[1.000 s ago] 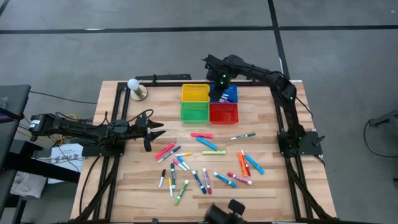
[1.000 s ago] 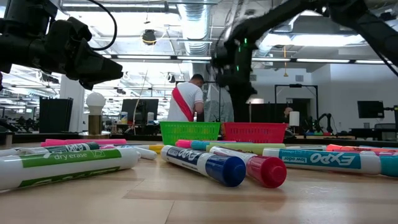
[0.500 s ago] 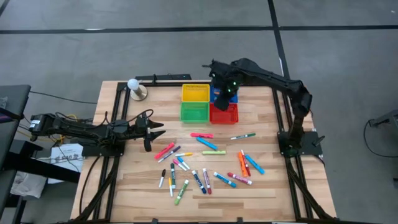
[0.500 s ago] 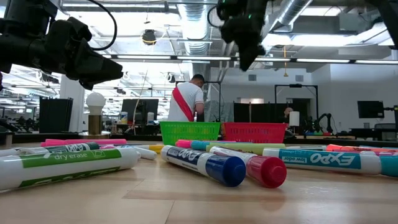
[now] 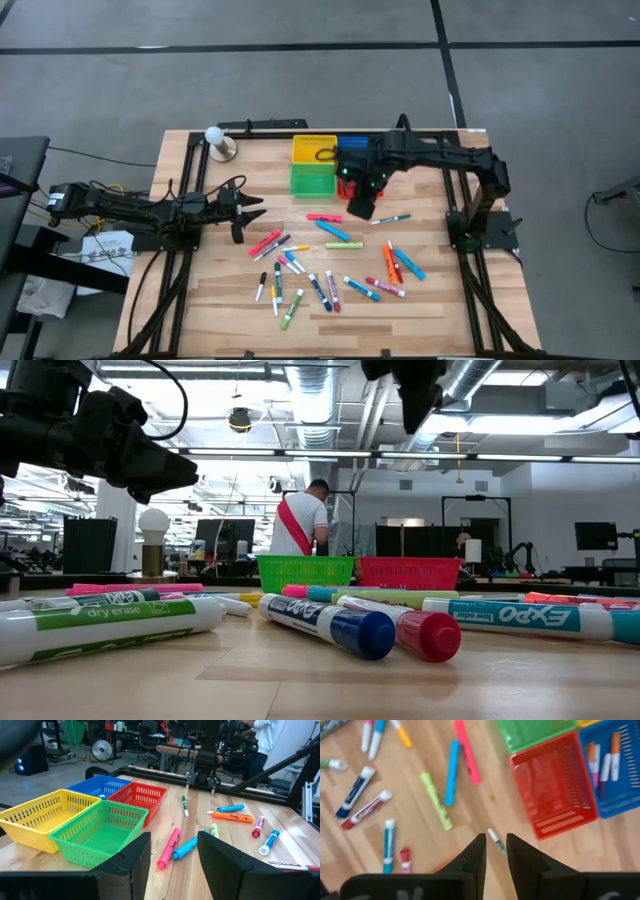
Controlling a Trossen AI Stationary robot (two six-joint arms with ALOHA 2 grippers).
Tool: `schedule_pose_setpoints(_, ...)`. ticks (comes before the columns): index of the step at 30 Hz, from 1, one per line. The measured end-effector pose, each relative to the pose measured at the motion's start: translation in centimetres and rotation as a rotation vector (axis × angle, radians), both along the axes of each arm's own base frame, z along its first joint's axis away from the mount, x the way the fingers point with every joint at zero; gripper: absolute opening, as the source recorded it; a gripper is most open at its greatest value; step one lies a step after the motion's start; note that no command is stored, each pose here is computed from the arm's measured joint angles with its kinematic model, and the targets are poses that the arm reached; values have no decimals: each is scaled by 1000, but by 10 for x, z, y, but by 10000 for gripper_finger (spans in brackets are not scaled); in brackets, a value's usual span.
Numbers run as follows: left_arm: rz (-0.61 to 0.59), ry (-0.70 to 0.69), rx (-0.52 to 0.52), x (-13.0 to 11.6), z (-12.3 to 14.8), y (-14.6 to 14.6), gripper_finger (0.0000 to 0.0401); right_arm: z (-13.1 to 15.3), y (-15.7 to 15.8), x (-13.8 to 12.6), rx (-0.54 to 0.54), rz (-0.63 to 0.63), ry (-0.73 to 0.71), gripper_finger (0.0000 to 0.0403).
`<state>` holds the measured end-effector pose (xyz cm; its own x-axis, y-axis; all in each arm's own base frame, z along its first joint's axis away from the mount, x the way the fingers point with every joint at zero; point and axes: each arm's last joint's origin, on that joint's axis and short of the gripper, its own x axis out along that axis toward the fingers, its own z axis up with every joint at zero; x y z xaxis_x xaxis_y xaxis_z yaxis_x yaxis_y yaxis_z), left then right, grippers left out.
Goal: Pick & Place Markers
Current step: Put the top small yellow highlighter pen into the blue bin
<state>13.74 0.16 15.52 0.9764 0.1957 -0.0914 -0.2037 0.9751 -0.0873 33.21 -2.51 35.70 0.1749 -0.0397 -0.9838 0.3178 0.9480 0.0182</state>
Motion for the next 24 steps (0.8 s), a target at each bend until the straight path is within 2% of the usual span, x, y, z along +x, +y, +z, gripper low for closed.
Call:
schedule_pose_setpoints(6,-14,-10,-2,0,1,0,161,-10,27,-4,12,15,44,66)
schedule_pose_setpoints(12,-88,-26,31,1,3,-2,161,-22,35,-20,18,-7,60,66)
schedule_pose_setpoints(18,-110,-87,120,8,28,-3,161,-30,29,-53,24,-45,5,66)
schedule_pose_setpoints(24,-105,-119,130,21,53,-4,161,-36,25,-95,35,-89,-82,66)
